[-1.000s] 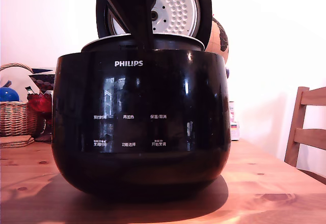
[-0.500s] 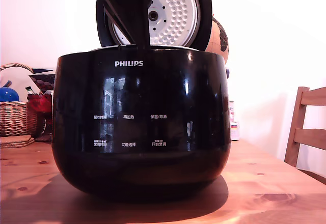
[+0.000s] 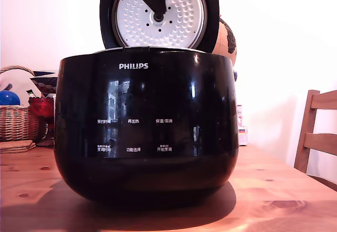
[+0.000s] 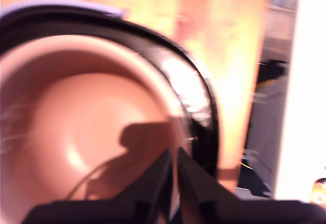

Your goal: Place the pot you are holding inside the rice cooker

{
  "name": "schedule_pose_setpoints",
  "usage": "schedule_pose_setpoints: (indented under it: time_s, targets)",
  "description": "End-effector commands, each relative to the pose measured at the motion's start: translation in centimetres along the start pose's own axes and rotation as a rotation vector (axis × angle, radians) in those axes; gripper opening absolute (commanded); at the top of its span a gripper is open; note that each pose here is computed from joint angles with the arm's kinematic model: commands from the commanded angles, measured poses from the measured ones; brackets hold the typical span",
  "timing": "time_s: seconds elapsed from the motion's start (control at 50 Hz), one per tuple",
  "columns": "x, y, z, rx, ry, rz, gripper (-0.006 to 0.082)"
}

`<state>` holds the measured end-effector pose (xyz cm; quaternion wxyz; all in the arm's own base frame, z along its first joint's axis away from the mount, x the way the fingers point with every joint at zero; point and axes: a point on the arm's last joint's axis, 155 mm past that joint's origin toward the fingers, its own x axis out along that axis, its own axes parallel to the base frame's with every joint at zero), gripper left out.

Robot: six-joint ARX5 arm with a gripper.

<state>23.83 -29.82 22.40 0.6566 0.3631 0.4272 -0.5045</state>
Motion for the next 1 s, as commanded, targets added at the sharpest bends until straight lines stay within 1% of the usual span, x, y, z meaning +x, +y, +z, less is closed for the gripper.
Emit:
schedule_pose_setpoints:
  time_s: [0.0,0.08,0.16,0.24,0.26,0.32,0.52,0.66,0.8,0.98]
  targets:
    - [-0.1,1.6,-0.7,-0.069,0.012,0.035,-0.0021]
    - [-0.5,3.4,-1.7,-0.126,0.032,0.09,-0.0021]
    - [-1.0,5.5,-2.9,-0.207,0.052,0.152,-0.0021]
    - [-2.0,7.6,-4.5,-0.251,0.071,0.222,-0.0021]
    - [-2.2,8.1,-4.9,-0.288,0.073,0.239,-0.0022]
    - [-3.0,9.9,-6.3,-0.343,0.091,0.296,-0.0021]
    - [-6.7,15.1,-11.6,-0.511,0.126,0.469,-0.0022]
    - [-9.1,17.7,-14.4,-0.604,0.112,0.561,-0.0021]
    - [-11.3,19.8,-15.9,-0.682,0.06,0.635,-0.0022]
    - [-13.6,21.7,-16.4,-0.719,-0.006,0.713,-0.0022]
